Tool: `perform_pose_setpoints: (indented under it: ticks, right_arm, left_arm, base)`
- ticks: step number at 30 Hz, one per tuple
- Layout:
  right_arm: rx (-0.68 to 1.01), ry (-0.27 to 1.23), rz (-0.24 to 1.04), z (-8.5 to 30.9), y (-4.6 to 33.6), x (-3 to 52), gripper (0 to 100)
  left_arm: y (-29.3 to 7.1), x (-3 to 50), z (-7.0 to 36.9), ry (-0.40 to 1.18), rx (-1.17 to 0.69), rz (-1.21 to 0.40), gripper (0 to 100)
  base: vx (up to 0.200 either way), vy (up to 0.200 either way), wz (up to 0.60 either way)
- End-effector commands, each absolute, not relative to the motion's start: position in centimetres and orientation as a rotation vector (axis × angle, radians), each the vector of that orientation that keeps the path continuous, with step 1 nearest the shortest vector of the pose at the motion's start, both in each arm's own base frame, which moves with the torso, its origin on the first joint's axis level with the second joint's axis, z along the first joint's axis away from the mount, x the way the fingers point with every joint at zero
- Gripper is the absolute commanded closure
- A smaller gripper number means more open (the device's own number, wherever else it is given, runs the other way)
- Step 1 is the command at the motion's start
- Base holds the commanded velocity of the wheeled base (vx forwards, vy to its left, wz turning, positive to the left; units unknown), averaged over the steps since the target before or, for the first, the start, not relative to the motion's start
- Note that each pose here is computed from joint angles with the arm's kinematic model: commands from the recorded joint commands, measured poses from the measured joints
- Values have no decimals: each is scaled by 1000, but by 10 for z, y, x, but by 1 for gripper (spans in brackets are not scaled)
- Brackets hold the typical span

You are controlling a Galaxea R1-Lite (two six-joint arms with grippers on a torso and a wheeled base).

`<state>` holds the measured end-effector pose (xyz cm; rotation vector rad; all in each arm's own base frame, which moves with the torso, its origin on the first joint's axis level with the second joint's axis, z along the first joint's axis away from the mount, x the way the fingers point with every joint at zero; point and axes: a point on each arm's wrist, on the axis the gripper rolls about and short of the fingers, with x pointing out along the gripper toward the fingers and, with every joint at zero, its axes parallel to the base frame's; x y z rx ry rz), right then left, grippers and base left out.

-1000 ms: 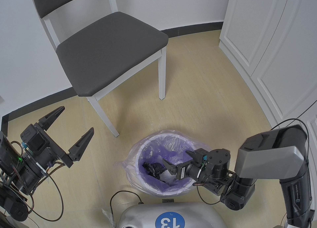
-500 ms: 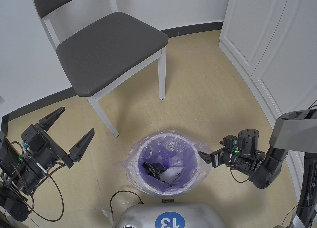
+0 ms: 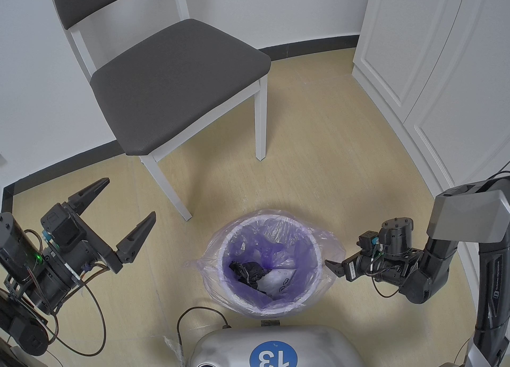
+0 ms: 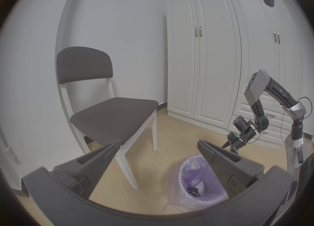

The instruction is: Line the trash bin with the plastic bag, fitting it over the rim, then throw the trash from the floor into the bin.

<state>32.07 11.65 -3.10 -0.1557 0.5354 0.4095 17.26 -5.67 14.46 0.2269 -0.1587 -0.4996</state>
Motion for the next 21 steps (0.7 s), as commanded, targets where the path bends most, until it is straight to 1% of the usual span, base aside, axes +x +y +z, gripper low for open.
perform_pose_setpoints:
  ticks: [1, 4, 11, 15, 17, 21]
  right_arm:
    - [-145, 576, 409, -61, 122, 331, 0]
    - [-122, 564, 403, -59, 124, 335, 0]
    - [-84, 540, 370, -59, 124, 348, 0]
    - [-86, 526, 333, -64, 121, 356, 0]
    - [-91, 530, 302, -72, 119, 361, 0]
    - [-90, 544, 298, -80, 117, 361, 0]
  left_arm:
    - [-61, 187, 126, -63, 223, -510, 0]
    - [-63, 197, 111, 13, 218, -513, 0]
    - [-68, 224, 56, 263, 163, -562, 0]
    - [-64, 238, 35, 337, 147, -535, 0]
    - [-64, 246, 17, 393, 144, -530, 0]
    - [-69, 257, -15, 487, 133, -540, 0]
  base:
    - [0, 0, 0]
    - [0, 0, 0]
    - [0, 0, 0]
    - [0, 0, 0]
    - [0, 0, 0]
    - [0, 0, 0]
